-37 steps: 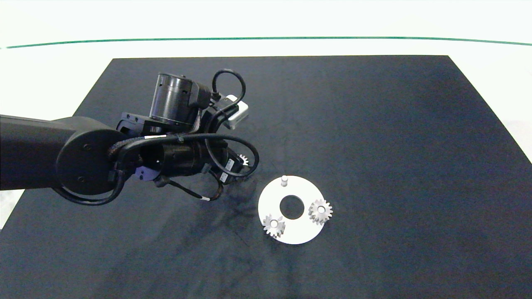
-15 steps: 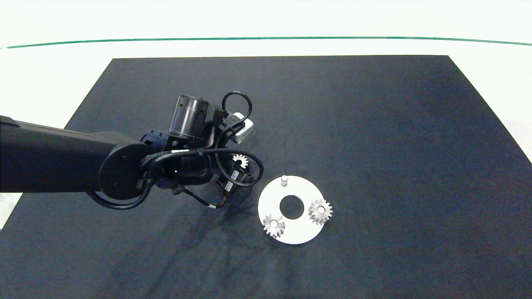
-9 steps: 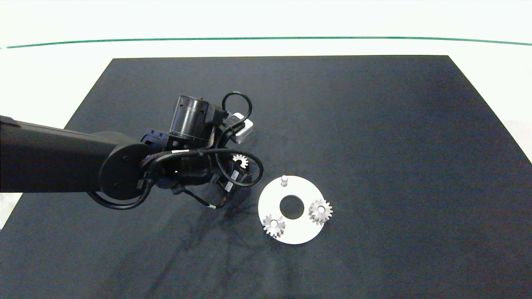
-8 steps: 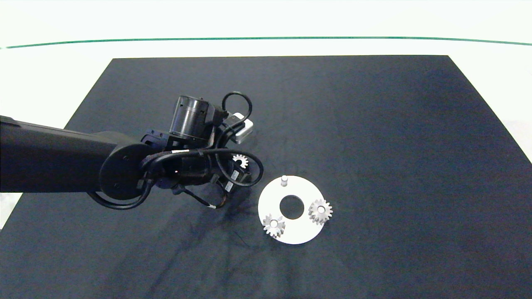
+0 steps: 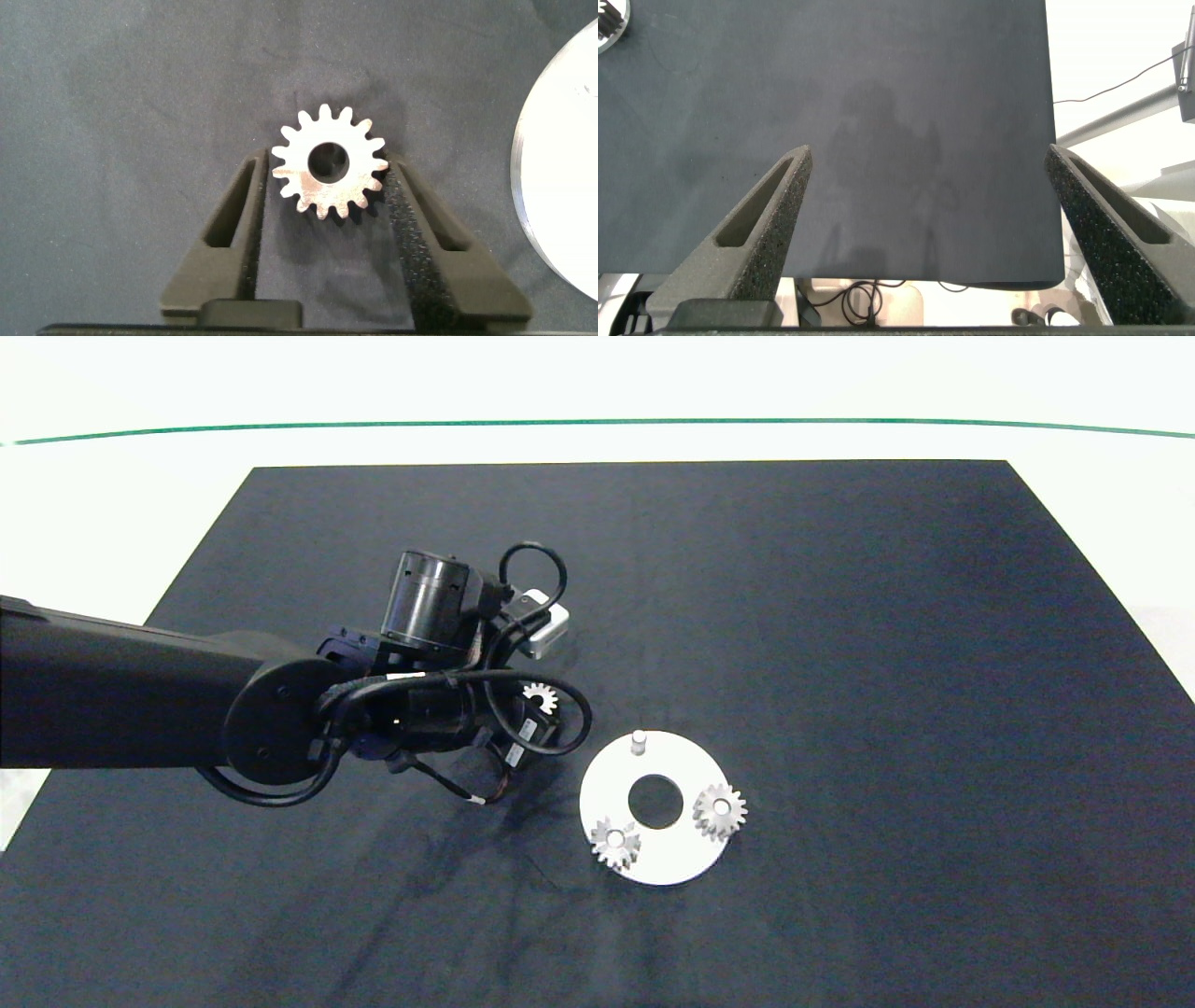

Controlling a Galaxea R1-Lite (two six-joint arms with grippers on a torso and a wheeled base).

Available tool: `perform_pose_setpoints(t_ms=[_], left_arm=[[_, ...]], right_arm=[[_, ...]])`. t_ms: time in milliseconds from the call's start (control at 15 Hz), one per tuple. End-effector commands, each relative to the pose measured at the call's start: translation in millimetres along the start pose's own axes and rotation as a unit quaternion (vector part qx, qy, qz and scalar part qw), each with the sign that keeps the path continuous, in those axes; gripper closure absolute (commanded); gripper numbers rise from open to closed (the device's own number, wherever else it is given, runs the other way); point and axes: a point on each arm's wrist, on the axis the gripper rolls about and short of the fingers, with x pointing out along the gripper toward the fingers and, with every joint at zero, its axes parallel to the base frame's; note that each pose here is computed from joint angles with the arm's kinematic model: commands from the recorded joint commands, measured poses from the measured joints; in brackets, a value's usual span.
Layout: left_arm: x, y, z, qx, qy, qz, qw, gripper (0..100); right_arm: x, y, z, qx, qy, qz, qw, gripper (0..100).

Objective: Install three planetary gears onto the carrier pins

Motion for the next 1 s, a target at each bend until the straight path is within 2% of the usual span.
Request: perform_pose_setpoints(t_ms=[67,800,1000], left_arm=[[1.4,0.1,-0.7,0.001,0.002,0.001,1.0,62],[3.2,-0.8,-2.4,0.001,0.006,-0.001,1.0,83],[-7.0,-0.3,3.1,-0.003,-0.006,-0.001,1.0,87]], right_arm=[[0.2,0.0,-0.2,-0.001,0.003,-0.001,1.0,0],[0.4,0.2,-0.9,-0.002,0.003,0.0,1.0,0],[0.2,0.1,-0.6,-0.001,0.003,-0.001,1.0,0]])
